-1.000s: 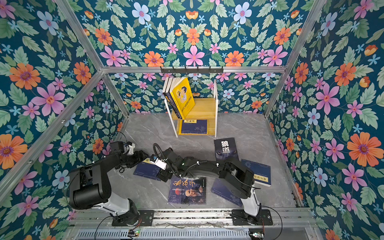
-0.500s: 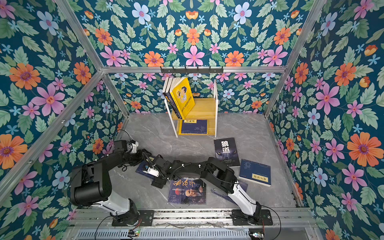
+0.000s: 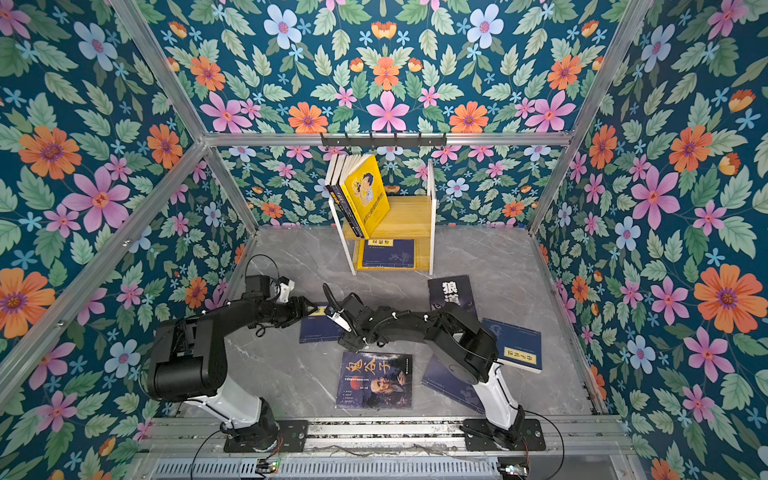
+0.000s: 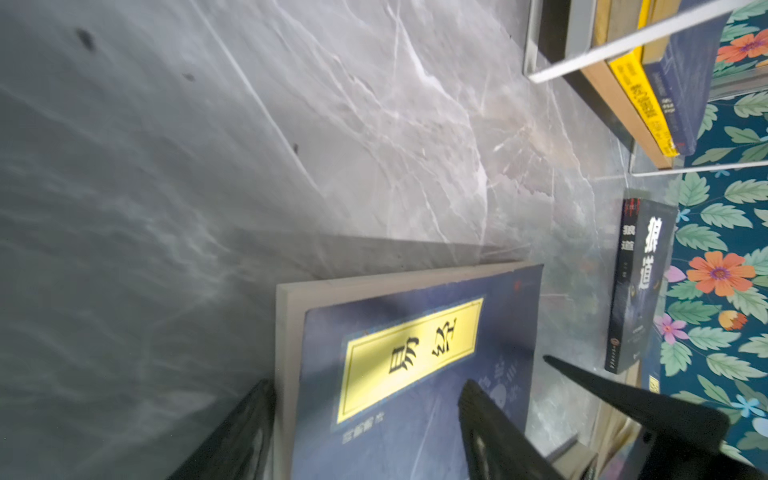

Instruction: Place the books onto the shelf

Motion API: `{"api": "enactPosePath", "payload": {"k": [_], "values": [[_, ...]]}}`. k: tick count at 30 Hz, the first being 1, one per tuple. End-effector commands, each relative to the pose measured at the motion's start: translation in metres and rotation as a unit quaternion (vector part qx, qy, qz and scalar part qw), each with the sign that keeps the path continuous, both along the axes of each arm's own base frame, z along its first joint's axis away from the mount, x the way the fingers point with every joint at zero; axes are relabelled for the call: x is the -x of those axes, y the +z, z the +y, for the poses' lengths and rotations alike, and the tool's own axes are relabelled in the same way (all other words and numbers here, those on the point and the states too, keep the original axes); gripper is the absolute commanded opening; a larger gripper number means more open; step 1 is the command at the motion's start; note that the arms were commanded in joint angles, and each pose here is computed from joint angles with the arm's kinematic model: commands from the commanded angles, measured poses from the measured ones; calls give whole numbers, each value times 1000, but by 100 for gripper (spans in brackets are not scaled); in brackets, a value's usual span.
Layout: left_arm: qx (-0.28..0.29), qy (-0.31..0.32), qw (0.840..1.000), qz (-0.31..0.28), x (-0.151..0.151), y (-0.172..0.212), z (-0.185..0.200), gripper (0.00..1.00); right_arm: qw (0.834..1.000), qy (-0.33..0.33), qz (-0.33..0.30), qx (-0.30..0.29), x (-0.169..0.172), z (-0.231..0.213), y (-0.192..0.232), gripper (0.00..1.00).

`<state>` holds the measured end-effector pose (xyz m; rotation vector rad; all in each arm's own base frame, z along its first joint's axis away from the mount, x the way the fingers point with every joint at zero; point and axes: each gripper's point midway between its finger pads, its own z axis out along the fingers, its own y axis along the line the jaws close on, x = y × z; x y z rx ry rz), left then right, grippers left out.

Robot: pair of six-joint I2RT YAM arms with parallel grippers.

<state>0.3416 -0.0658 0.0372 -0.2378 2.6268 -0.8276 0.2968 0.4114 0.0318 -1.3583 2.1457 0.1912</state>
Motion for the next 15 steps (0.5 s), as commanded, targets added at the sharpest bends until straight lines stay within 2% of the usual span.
{"api": "enactPosePath", "payload": {"k": [1,4,13,15], "values": [[13,3,998,59,21,-10,-7,67,1000,-10,11,-4,1,-11,4,89],[19,-1,998,60,20,-8,-13,60,999,-10,24,-21,2,-13,9,89],[52,-25,997,50,19,8,-34,44,999,-14,36,-11,0,-23,-6,89],[56,-28,997,48,19,10,-37,38,999,-17,38,-16,-2,-24,-7,89]]}}
